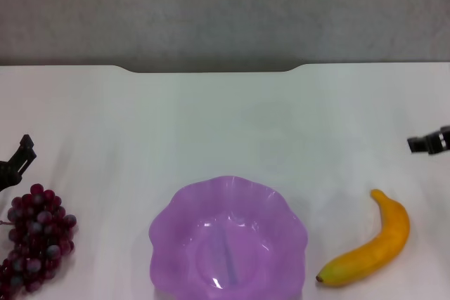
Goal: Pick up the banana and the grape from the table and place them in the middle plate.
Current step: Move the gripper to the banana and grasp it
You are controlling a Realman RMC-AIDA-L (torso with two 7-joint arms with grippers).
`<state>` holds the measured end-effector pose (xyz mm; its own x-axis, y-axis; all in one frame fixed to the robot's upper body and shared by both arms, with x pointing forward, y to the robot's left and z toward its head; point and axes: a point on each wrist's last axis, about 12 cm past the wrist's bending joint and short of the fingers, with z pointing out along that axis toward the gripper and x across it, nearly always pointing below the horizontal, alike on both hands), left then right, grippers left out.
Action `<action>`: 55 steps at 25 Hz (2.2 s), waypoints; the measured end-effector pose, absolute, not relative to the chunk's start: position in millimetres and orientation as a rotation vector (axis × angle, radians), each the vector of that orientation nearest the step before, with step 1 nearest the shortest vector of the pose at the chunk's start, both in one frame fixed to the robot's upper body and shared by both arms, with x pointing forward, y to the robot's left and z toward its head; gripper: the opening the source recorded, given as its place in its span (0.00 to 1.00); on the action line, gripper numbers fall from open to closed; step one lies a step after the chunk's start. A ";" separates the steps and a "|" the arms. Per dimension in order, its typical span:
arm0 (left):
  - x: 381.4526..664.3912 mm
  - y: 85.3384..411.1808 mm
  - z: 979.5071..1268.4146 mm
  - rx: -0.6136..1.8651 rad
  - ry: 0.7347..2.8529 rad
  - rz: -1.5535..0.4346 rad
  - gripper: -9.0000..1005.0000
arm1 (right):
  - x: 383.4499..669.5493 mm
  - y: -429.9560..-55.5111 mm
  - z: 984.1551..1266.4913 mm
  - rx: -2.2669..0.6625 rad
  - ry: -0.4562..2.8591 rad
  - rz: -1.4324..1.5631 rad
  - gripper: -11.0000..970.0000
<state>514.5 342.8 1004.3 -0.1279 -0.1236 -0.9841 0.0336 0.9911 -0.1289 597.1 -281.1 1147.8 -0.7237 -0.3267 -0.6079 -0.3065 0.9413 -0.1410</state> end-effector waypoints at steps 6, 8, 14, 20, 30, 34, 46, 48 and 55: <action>516.3 341.5 1005.5 -0.067 1.688 -0.139 0.86 | 615.6 -272.1 1148.7 -0.372 2.344 -0.019 0.66; 516.3 341.5 1005.5 -0.067 1.688 -0.139 0.86 | 620.0 -269.4 1145.6 -0.362 2.333 -0.012 0.65; 516.3 341.6 1005.6 -0.068 1.687 -0.139 0.86 | 619.8 -274.8 1138.6 -0.241 2.286 0.035 0.63; 516.3 341.7 1005.6 -0.068 1.688 -0.138 0.86 | 613.4 -267.5 1136.0 -0.311 2.423 0.074 0.60; 516.7 341.5 1005.7 -0.066 1.687 -0.138 0.86 | 597.5 -246.3 1143.3 -0.738 2.570 0.257 0.62; 516.5 341.8 1005.6 -0.067 1.687 -0.136 0.86 | 581.8 -240.4 1138.1 -1.162 2.569 0.293 0.62; 512.3 348.4 1004.2 -0.084 1.693 -0.114 0.86 | 572.6 -238.4 1150.7 -1.683 2.581 0.232 0.61; 512.2 349.2 1004.3 -0.084 1.693 -0.113 0.86 | 576.5 -237.4 1158.9 -1.714 2.561 0.167 0.61; 513.1 349.8 1005.6 -0.088 1.685 -0.112 0.86 | 597.0 -240.3 1165.0 -1.436 2.548 -0.025 0.61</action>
<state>513.1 349.8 1005.6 -0.1170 -0.1243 -0.9853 0.0077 0.9920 -0.1260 597.0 -240.3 1165.0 -0.5002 -0.8471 -0.1793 -0.8434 0.5236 -0.1206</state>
